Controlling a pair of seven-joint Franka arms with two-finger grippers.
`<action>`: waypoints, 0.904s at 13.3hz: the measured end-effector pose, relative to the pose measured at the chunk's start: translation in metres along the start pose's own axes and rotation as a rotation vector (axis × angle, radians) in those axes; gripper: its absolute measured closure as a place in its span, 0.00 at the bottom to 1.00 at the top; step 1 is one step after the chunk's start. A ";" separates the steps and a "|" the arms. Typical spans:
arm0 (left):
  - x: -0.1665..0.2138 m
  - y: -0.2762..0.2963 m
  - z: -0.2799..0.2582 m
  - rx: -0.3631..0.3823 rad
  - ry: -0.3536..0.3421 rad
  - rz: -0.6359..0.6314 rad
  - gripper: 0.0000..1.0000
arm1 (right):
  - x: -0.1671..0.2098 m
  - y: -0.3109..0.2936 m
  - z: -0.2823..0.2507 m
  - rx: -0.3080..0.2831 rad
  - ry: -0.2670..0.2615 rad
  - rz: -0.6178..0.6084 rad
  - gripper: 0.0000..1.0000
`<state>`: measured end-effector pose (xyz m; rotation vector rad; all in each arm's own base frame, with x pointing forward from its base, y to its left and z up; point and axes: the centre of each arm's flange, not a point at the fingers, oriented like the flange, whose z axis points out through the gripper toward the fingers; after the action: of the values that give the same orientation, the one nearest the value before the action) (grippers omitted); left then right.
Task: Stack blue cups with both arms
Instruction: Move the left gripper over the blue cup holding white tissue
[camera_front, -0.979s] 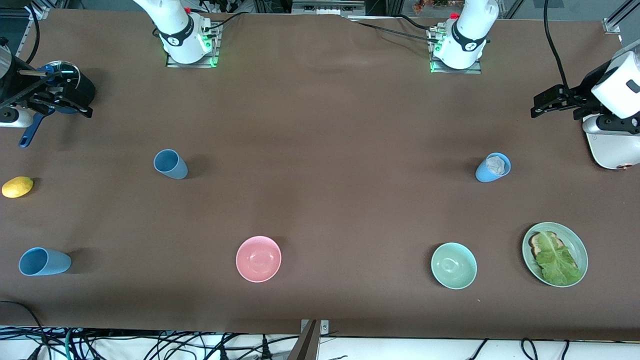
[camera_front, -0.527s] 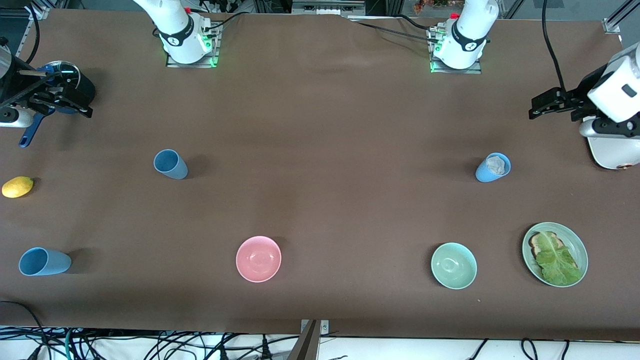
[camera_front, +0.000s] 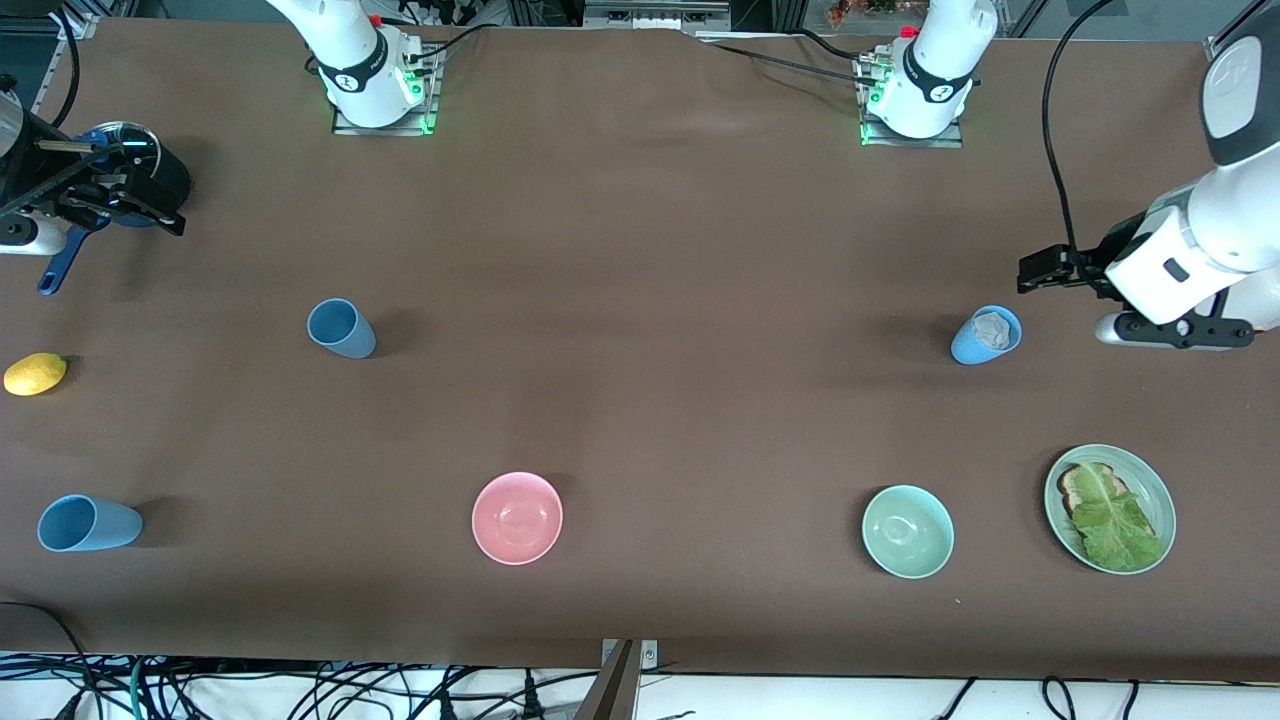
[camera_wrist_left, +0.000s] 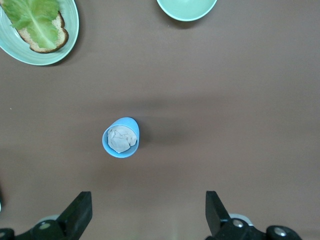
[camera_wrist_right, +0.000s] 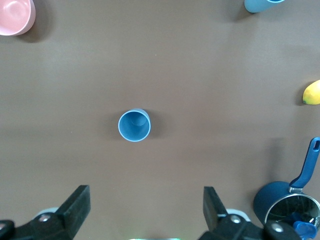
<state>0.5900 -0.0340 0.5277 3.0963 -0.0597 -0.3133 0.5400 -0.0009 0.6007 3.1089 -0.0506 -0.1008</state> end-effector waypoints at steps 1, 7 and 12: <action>0.003 -0.001 0.004 0.000 -0.007 -0.002 0.00 | 0.000 0.000 0.000 0.000 0.000 0.000 0.00; 0.027 -0.061 0.050 -0.020 -0.038 -0.066 0.00 | 0.000 0.000 0.000 0.000 0.000 0.000 0.00; 0.012 -0.074 0.093 -0.019 0.049 -0.034 0.00 | 0.000 0.000 0.000 0.000 0.000 0.000 0.00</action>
<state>0.5853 0.0375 0.4315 3.0874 -0.0035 -0.2376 0.5400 -0.0011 0.6006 3.1089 -0.0511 -0.1012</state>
